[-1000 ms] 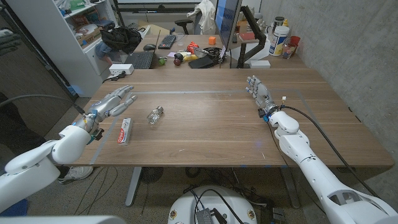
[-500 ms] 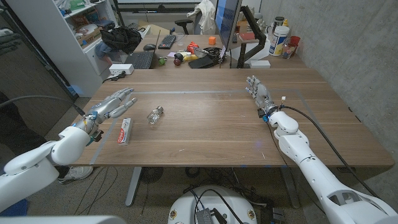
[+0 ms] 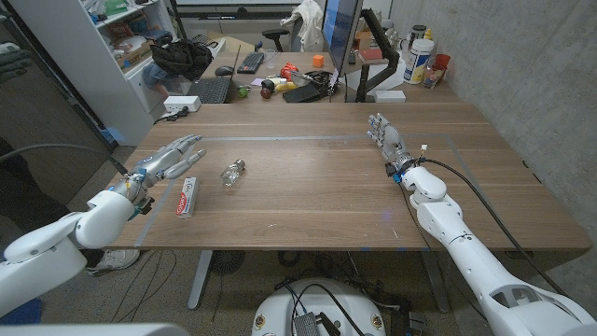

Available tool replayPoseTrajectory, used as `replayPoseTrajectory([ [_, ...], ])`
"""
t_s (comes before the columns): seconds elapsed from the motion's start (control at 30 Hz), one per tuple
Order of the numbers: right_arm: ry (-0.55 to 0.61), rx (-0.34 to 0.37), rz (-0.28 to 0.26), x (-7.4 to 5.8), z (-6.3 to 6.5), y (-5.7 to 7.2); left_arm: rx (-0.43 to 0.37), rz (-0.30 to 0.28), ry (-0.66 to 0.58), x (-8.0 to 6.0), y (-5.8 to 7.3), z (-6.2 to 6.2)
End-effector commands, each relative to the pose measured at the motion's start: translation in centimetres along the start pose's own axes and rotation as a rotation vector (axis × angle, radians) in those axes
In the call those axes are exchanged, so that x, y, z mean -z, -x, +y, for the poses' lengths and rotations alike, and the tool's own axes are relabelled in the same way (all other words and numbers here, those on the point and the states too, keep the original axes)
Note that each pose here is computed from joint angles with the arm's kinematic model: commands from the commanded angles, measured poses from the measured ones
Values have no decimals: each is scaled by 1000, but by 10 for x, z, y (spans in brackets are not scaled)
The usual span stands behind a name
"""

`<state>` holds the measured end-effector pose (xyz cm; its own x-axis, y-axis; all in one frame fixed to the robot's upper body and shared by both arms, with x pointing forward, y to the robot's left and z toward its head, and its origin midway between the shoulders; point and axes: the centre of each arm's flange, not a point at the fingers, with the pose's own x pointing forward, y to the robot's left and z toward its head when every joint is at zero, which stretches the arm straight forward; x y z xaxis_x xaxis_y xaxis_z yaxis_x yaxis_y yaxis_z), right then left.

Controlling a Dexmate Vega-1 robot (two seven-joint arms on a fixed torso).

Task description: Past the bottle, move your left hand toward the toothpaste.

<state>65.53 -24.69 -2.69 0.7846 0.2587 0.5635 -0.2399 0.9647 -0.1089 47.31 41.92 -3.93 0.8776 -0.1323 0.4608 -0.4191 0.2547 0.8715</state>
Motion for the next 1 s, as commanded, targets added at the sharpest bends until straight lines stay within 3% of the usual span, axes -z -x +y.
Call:
replayPoseTrajectory([
  [0.03,3,-2,0,0,1,-1,23,9,-7,2,2,-3],
  [1.0,8,-9,8,1,8,-6,71,23,-31,8,1,-11],
])
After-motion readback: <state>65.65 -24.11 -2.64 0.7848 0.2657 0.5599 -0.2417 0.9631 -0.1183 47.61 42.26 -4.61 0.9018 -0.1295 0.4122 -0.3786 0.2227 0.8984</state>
